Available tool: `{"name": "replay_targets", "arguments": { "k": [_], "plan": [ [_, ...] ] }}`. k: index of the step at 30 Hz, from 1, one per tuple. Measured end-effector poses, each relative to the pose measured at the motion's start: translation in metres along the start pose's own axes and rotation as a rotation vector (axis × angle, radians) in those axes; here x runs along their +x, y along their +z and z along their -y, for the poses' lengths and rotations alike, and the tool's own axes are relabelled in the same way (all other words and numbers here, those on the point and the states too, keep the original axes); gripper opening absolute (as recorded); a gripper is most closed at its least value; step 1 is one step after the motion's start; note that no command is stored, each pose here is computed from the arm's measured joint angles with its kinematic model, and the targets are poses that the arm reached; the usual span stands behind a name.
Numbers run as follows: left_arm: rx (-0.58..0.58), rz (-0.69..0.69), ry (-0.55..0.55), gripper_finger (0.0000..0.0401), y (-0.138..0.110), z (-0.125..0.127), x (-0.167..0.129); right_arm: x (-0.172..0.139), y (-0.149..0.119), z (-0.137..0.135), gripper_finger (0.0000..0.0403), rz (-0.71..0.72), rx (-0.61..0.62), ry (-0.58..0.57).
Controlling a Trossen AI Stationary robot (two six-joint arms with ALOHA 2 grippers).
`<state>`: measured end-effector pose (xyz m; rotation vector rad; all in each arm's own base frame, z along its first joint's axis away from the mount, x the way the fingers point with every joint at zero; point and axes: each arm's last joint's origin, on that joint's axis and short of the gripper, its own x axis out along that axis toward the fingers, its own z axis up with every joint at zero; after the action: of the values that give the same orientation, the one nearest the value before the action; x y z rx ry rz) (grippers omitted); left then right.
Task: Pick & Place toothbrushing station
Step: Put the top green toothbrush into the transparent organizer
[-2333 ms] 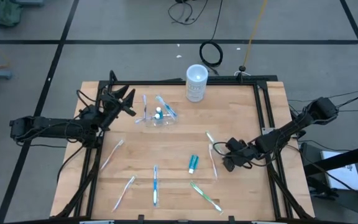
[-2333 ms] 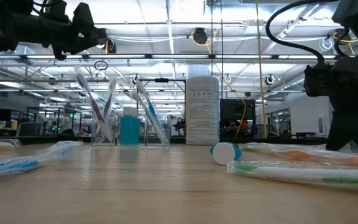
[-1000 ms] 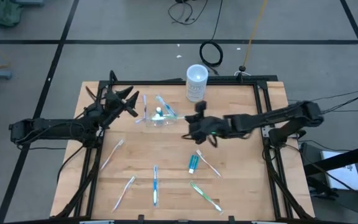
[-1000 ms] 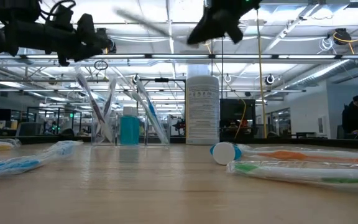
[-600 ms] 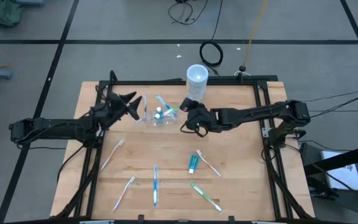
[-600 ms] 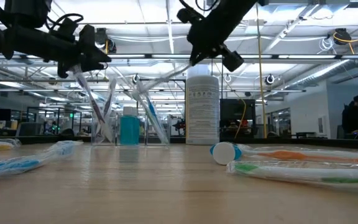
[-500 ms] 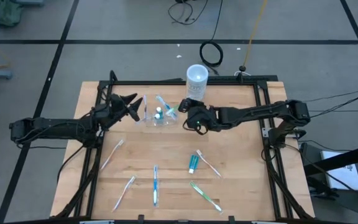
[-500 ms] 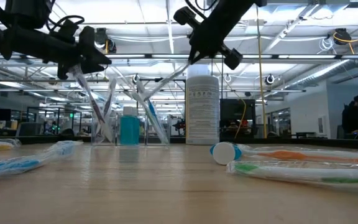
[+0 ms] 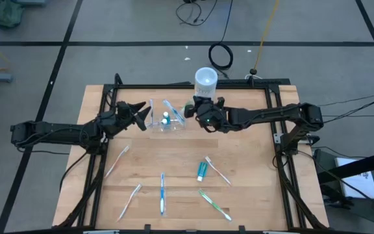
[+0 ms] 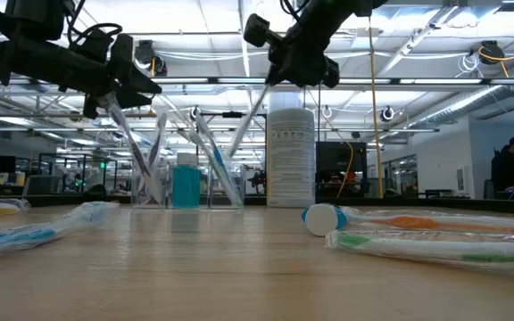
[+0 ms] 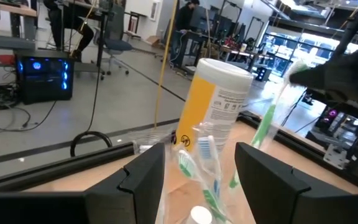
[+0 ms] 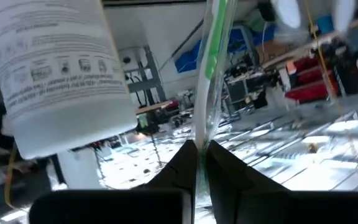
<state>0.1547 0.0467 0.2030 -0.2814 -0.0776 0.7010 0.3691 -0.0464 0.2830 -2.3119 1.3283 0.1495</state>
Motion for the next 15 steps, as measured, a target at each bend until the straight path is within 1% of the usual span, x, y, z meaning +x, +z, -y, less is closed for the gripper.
{"name": "replay_targets", "arguments": {
  "k": [5, 8, 9, 11, 15],
  "plan": [
    [0.000, 0.000, 0.000, 0.0202, 0.000, 0.000, 0.000, 0.004, 0.019, -0.006, 0.0013, 0.106, -0.098, -0.059],
    [0.000, 0.000, 0.000, 0.0202, 0.000, 0.000, 0.000, 0.005, 0.031, -0.013, 0.0013, 0.132, -0.166, -0.106],
    [0.000, 0.000, 0.000, 0.0202, 0.000, 0.000, 0.000, 0.007, 0.036, -0.015, 0.0013, 0.126, -0.164, -0.130],
    [0.000, 0.000, 0.000, 0.0202, 0.000, 0.000, 0.000, 0.010, 0.042, -0.018, 0.0013, 0.096, -0.120, -0.189],
    [-0.023, 0.000, 0.000, 0.0202, 0.000, 0.000, 0.000, 0.011, 0.042, -0.020, 0.0025, 0.055, -0.029, -0.346]
  ]
}}
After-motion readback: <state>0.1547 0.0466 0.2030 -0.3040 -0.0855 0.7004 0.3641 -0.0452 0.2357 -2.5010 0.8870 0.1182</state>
